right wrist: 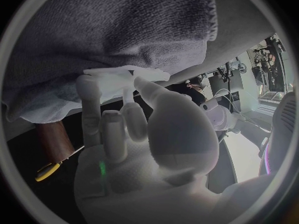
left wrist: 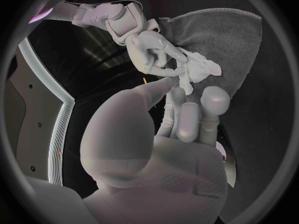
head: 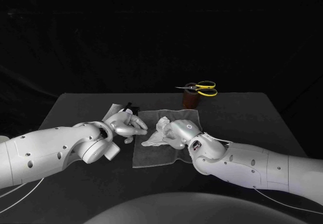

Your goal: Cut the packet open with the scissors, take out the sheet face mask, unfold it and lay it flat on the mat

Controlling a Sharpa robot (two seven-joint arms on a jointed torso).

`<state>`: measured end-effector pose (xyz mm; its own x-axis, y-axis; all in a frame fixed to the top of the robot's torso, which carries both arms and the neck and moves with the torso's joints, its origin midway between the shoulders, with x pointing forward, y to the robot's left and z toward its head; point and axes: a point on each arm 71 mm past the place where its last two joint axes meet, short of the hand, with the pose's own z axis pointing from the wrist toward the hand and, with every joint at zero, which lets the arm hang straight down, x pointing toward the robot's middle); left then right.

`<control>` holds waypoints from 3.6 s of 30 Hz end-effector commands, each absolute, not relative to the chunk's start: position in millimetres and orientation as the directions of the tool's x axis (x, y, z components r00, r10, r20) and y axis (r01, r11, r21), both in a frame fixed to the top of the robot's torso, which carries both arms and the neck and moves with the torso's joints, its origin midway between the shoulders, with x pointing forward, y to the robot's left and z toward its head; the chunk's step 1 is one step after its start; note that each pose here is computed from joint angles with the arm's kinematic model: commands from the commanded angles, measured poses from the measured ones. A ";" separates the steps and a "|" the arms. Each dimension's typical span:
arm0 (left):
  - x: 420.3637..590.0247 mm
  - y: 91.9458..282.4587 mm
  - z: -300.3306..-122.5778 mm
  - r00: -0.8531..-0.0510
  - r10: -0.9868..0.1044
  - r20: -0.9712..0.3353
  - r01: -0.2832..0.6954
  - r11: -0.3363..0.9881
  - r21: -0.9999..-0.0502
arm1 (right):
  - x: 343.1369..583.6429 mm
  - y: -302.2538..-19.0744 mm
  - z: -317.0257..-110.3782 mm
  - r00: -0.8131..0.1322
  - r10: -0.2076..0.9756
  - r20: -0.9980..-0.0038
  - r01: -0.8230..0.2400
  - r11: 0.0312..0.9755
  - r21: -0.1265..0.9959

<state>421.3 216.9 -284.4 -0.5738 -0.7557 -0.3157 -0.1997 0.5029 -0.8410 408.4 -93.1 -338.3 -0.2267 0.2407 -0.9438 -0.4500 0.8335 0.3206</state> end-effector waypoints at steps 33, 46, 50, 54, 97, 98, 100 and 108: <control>420.2 202.4 -284.5 -0.623 -0.711 -0.325 -0.159 0.522 -0.838 | 409.1 -97.0 -334.3 -0.181 0.260 -0.949 -0.473 0.823 0.316; 422.3 201.1 -285.5 -0.626 -0.703 -0.337 -0.148 0.532 -0.834 | 404.1 -93.9 -335.9 -0.239 0.228 -0.944 -0.488 0.812 0.320; 422.2 200.1 -285.7 -0.630 -0.701 -0.336 -0.149 0.532 -0.833 | 406.9 -93.4 -337.9 -0.233 0.216 -0.948 -0.483 0.821 0.305; 421.8 199.5 -285.7 -0.632 -0.699 -0.334 -0.149 0.533 -0.833 | 409.6 -93.6 -339.6 -0.225 0.210 -0.951 -0.478 0.827 0.296; 424.0 193.4 -286.3 -0.636 -0.688 -0.349 -0.139 0.546 -0.826 | 416.1 -97.1 -336.2 -0.135 0.266 -0.954 -0.488 0.820 0.298; 425.0 192.3 -286.4 -0.635 -0.682 -0.362 -0.124 0.552 -0.824 | 416.1 -97.4 -335.9 -0.132 0.268 -0.954 -0.488 0.820 0.298; 428.4 188.7 -286.8 -0.630 -0.663 -0.404 -0.077 0.572 -0.817 | 416.0 -98.4 -335.2 -0.128 0.273 -0.953 -0.487 0.820 0.300; 437.0 170.7 -292.2 -0.559 -0.518 -0.647 0.164 0.696 -0.699 | 412.7 -102.3 -332.9 -0.155 0.283 -0.946 -0.476 0.818 0.323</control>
<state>434.2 174.8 -297.4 -0.6229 -0.6063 -0.4943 -0.0013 0.6327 -0.7744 413.6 -102.5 -334.7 -0.1575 0.2708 -0.9497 -0.4724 0.8238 0.3133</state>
